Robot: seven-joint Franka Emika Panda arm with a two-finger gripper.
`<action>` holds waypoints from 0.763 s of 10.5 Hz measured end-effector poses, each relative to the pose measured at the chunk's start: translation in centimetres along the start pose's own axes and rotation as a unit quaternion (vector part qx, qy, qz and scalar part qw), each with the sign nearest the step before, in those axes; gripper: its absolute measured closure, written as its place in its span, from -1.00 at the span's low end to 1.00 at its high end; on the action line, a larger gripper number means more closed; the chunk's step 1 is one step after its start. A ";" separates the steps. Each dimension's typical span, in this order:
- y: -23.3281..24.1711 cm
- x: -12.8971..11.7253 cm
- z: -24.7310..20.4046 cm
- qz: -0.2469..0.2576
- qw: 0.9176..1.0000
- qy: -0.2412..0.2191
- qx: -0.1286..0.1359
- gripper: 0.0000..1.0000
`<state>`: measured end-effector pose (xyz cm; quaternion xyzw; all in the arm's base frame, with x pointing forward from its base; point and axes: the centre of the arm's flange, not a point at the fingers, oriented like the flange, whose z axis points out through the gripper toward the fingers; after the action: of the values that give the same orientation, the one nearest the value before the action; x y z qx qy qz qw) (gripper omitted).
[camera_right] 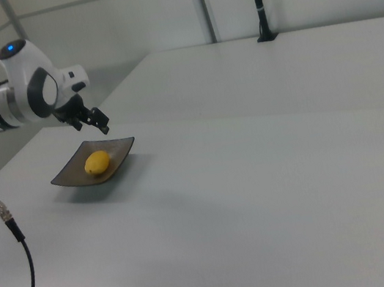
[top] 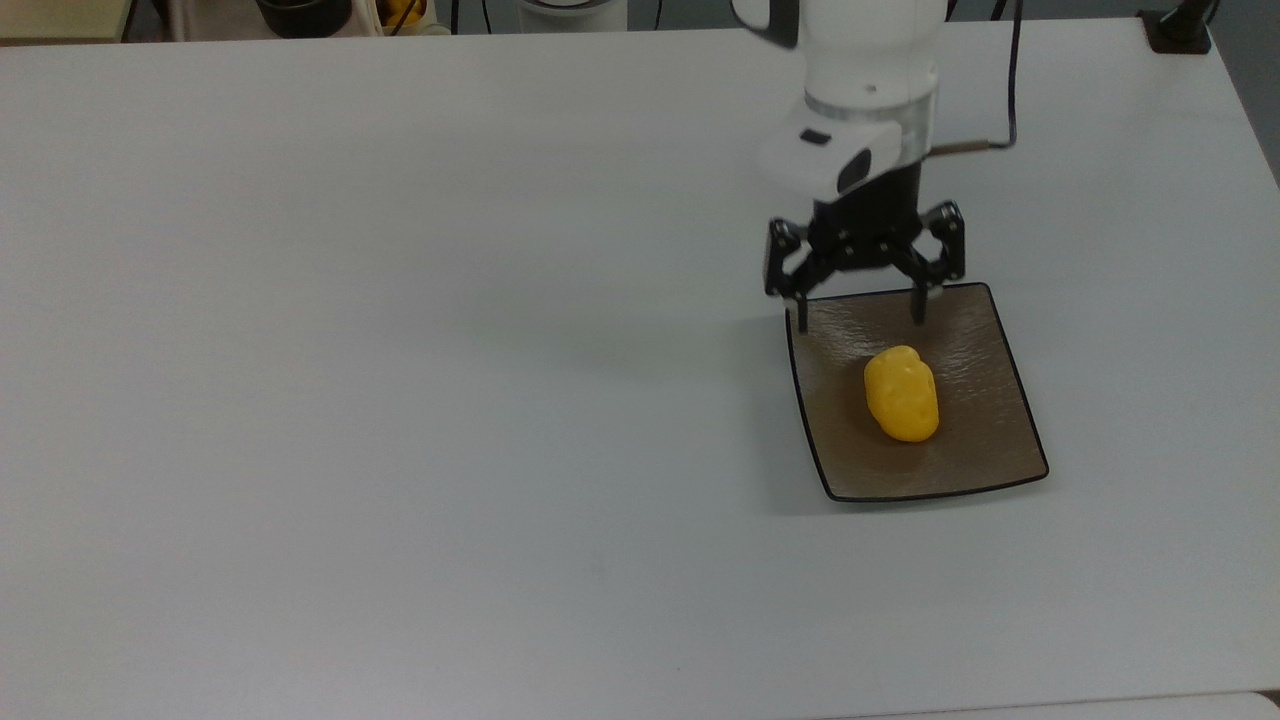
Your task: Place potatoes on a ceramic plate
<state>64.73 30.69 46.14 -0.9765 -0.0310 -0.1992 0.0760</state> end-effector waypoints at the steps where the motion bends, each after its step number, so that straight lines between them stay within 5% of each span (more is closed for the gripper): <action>1: 1.1 0.1 -2.8 0.007 1.000 -0.025 -0.016 -1.00; 5: 8.3 -0.7 -14.1 0.051 0.989 -0.114 -0.076 -1.00; 8: 13.8 -1.6 -20.0 0.070 0.983 -0.143 -0.092 -1.00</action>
<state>56.81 13.77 61.79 -0.9975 0.0458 -0.0540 -0.0055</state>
